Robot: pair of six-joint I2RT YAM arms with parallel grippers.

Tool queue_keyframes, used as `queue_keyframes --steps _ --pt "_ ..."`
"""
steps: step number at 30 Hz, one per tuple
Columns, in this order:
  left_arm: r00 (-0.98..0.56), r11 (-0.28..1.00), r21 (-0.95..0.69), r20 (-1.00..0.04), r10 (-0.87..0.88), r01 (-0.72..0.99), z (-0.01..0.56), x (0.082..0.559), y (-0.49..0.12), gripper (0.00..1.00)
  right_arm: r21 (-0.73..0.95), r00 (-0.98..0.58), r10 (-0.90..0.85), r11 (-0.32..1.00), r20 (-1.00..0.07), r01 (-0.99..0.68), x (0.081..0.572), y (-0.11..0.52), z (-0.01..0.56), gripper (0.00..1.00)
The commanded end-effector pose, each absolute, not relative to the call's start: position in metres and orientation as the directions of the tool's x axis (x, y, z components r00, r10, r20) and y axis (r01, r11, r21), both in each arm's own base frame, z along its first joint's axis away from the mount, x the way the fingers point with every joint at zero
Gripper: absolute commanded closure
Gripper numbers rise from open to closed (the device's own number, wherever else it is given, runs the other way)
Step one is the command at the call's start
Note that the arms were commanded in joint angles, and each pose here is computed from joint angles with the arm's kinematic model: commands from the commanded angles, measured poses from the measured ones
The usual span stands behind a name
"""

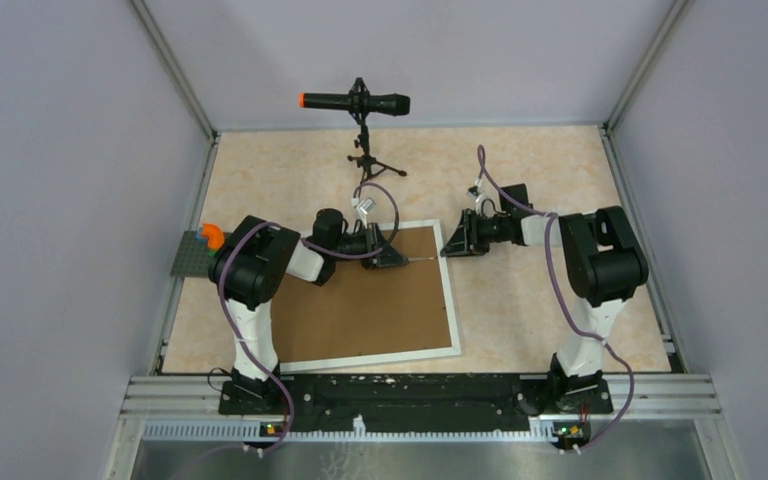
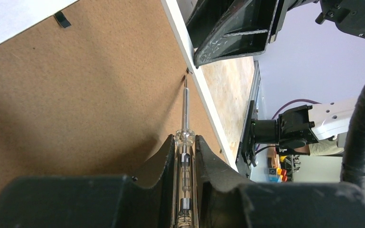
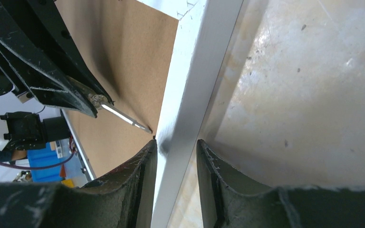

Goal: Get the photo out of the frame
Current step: Release the photo frame item from the photo frame.

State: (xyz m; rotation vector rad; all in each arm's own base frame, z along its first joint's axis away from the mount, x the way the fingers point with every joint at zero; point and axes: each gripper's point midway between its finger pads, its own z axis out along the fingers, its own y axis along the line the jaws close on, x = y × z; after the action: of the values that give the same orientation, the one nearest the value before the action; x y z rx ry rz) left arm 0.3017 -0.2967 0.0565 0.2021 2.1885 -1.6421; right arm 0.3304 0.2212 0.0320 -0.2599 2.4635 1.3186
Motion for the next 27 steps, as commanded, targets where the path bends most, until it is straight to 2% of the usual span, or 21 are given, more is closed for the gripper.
queue_keyframes --steps 1,13,27 --pt "-0.91 0.294 -0.888 -0.399 -0.115 0.353 0.051 0.303 -0.303 1.0 0.757 -0.92 -0.016 0.562 -0.392 -0.333 0.337 0.23 0.027 0.65" --pt "-0.913 0.298 -0.887 -0.397 -0.097 0.354 0.045 0.304 -0.311 1.0 0.758 -0.934 -0.022 0.578 -0.356 -0.302 0.331 0.231 0.012 0.72" --pt "-0.911 0.314 -0.88 -0.402 -0.09 0.357 0.042 0.309 -0.325 1.0 0.735 -0.945 -0.062 0.612 -0.322 -0.291 0.316 0.237 -0.008 0.91"
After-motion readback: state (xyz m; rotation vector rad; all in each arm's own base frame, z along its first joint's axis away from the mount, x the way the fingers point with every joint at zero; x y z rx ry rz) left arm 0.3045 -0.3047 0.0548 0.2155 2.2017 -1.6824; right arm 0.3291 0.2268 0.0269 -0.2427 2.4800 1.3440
